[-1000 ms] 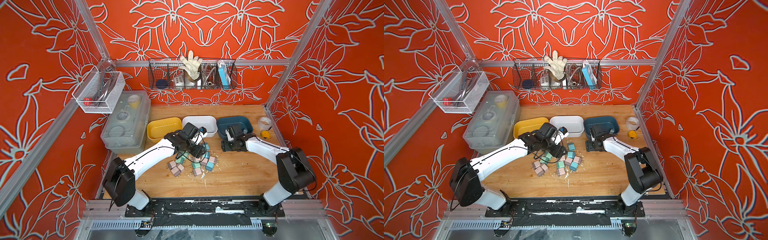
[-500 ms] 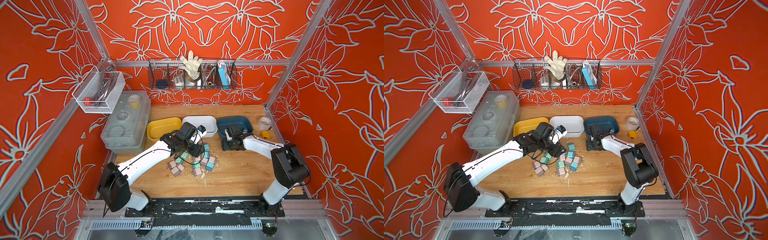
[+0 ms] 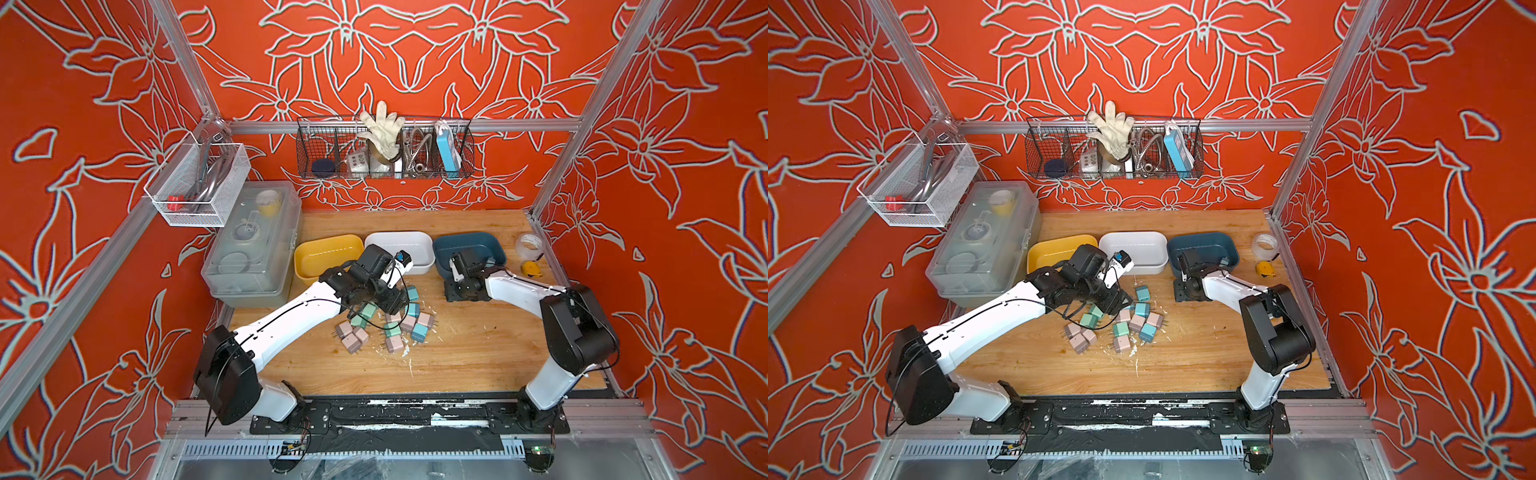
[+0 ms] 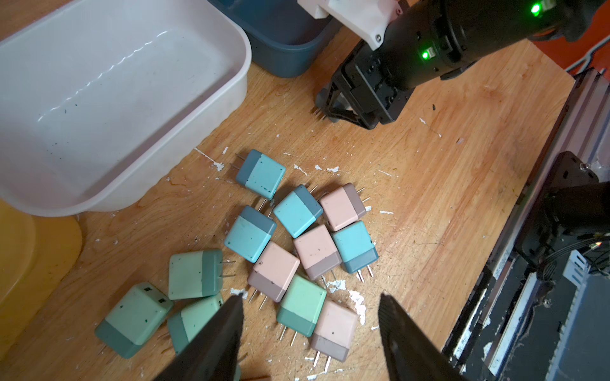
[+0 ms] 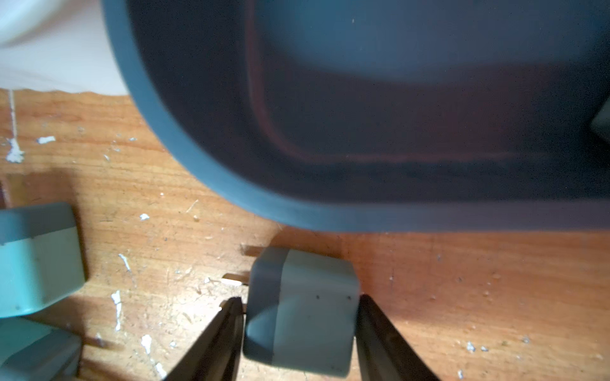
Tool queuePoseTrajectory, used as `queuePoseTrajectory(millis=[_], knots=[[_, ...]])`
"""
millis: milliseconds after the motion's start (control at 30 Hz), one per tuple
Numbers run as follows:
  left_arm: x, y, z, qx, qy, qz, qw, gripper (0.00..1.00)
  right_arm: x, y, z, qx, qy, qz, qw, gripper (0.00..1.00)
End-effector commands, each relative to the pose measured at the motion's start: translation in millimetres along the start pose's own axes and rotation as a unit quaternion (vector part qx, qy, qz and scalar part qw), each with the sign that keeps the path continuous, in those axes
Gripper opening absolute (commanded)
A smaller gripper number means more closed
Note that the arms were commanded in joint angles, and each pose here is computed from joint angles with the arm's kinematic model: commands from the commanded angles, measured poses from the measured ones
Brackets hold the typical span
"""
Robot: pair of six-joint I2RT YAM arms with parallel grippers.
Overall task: Place the plugs by color into the storage box
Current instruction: Pick up the plug from the center of the board, then place the plug in the storage box.
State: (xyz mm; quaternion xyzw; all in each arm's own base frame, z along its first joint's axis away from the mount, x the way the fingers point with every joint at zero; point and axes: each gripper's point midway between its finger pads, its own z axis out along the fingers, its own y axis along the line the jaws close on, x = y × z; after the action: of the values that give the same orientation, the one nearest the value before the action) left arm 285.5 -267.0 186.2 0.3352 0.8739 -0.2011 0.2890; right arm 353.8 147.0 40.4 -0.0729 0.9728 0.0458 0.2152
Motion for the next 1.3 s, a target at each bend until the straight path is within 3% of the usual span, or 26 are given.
queuePoseTrajectory(millis=[0,333,667,1033,1267], knots=[[-1.8,-5.8,-6.9,0.007,-0.011,0.01,1.0,0.66,3.5,-1.1,-10.1,-0.004,-0.001,-0.005,1.0,0.55],[-1.4,-9.8,-4.7,0.02,-0.012,0.007,1.0,0.66,2.1,0.8,-23.7,-0.014,-0.013,-0.013,1.0,0.43],[-2.4,-16.8,-2.4,0.042,-0.018,-0.003,0.999,0.66,2.9,6.4,-41.6,-0.039,-0.039,-0.018,0.998,0.42],[-4.5,-25.6,-2.9,0.068,-0.014,-0.013,0.997,0.67,-39.8,5.4,-83.3,-0.033,-0.107,-0.039,0.993,0.42],[-3.1,-26.6,1.5,0.074,-0.009,-0.014,0.997,0.67,-70.1,-11.6,-86.5,-0.021,-0.128,-0.014,0.991,0.43]])
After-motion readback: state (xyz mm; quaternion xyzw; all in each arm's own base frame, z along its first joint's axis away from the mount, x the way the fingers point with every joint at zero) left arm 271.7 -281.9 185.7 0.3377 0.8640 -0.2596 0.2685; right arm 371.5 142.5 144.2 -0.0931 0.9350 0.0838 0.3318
